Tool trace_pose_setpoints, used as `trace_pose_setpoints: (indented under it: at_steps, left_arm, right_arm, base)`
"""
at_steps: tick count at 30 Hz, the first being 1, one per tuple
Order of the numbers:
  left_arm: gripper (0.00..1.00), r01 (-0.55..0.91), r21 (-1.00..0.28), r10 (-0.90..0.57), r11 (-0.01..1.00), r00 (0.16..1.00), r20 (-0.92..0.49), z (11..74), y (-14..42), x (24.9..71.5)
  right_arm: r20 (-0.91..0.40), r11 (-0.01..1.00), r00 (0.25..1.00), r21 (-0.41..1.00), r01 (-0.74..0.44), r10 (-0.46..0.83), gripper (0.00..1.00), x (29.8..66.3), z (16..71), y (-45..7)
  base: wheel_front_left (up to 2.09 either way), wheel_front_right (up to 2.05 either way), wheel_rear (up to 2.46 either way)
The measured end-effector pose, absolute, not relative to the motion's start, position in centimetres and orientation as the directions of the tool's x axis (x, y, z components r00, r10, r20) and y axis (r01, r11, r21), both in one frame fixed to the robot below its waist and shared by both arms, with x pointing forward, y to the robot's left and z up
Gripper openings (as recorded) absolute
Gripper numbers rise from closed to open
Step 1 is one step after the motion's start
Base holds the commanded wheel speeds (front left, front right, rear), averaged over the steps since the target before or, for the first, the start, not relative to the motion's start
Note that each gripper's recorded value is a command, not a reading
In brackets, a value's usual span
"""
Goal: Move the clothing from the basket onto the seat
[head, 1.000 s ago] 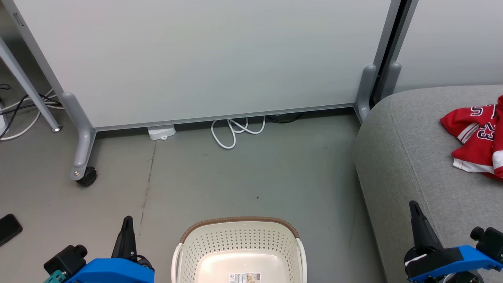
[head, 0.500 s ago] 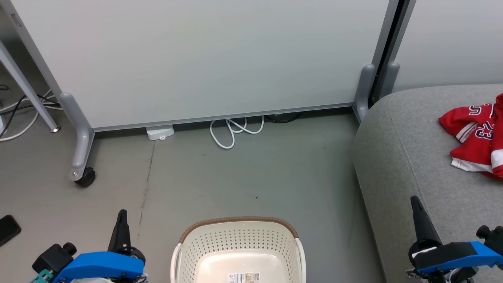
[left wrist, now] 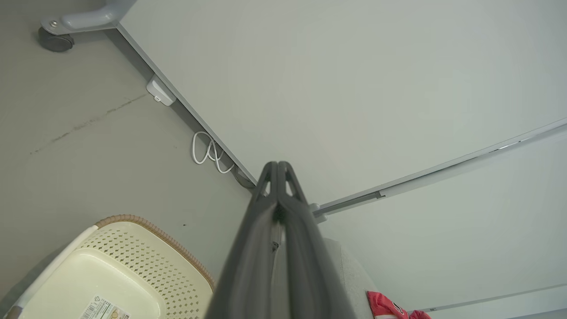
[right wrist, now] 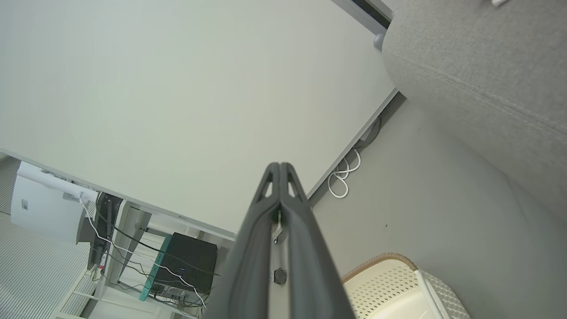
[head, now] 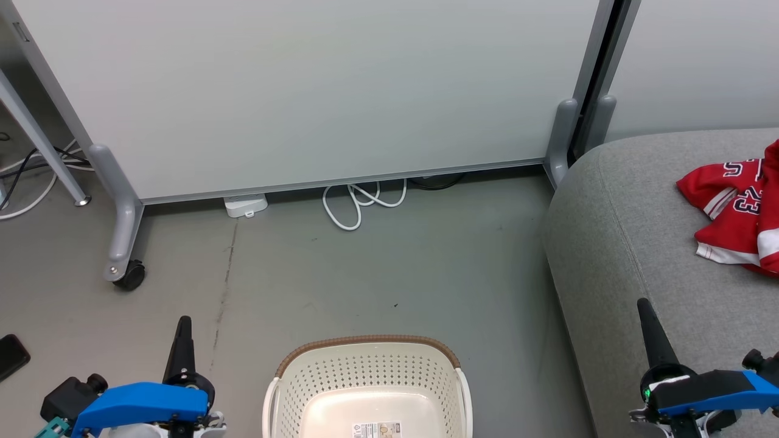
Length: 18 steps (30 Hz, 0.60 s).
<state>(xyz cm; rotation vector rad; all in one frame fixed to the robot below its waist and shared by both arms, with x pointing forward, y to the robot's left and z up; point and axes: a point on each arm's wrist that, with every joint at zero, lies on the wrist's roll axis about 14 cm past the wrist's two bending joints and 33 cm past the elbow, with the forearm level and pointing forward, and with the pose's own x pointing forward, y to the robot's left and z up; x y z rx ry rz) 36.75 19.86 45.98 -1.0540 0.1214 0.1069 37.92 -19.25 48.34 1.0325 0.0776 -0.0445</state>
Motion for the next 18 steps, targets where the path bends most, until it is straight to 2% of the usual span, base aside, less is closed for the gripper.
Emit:
trace_pose_setpoints:
  at_steps: [18]
  left_arm:
    - [0.0,-0.117,-0.933,0.022,0.34,0.993,-0.117,47.3,19.9,37.4]
  right_arm:
    - [-0.07,0.355,0.998,0.933,0.064,0.003,0.0,38.2,48.9,-19.4]
  base:
    - [0.0,0.0,0.0]
